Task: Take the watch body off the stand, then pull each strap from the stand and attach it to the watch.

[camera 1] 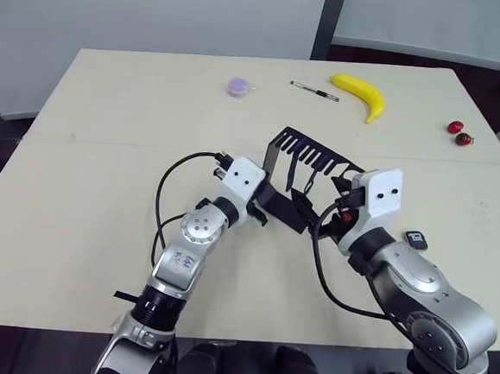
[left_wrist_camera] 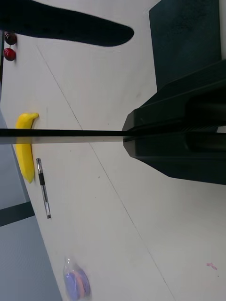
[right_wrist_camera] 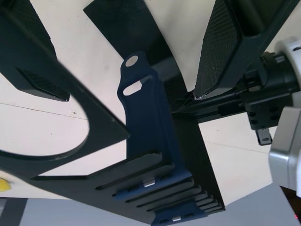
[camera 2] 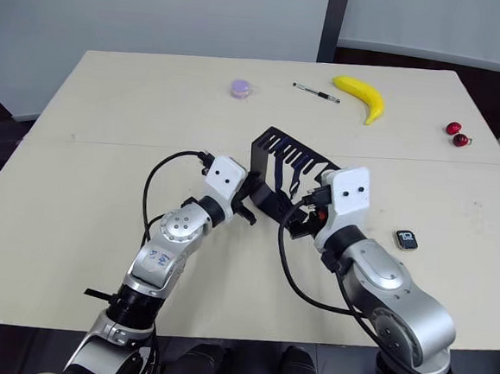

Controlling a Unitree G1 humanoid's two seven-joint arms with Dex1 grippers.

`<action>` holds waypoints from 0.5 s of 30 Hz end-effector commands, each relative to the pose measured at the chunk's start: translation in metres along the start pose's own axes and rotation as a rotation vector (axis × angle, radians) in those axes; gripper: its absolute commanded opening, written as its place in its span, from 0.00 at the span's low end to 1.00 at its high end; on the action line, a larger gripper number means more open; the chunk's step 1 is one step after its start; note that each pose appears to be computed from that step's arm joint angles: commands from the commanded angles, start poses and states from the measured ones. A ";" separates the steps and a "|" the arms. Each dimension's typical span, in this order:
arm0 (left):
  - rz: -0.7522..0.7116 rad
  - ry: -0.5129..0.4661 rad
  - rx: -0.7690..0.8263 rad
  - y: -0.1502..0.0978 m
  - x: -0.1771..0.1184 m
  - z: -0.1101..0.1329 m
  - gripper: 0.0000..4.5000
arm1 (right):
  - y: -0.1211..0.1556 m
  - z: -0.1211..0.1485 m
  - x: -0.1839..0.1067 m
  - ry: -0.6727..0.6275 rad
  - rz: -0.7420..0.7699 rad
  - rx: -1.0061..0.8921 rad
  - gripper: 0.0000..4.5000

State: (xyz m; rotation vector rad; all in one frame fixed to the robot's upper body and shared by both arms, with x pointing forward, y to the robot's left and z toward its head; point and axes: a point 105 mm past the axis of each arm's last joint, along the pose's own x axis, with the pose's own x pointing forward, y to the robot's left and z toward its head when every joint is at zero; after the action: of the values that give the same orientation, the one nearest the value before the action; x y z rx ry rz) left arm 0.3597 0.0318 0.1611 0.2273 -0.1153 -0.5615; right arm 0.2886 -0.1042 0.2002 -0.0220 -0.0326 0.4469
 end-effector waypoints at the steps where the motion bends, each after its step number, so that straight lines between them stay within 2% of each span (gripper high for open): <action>1: 0.034 -0.039 0.023 0.003 0.000 0.009 0.00 | 0.000 0.009 0.001 -0.040 -0.037 -0.023 0.94; 3: 0.035 -0.039 0.021 0.003 0.001 0.009 0.00 | 0.000 0.009 0.002 -0.041 -0.042 -0.029 0.82; 6: 0.036 -0.038 0.018 0.003 0.001 0.009 0.00 | 0.002 0.007 0.005 -0.034 -0.032 -0.063 0.52; 15: 0.032 -0.043 0.015 0.001 0.003 0.011 0.00 | 0.005 0.009 0.009 -0.043 -0.015 -0.077 0.52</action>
State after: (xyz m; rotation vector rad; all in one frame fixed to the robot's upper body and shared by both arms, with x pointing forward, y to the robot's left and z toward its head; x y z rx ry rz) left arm 0.3609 0.0323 0.1622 0.2245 -0.1199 -0.5384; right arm 0.2962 -0.0989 0.1991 -0.0862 -0.0442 0.4116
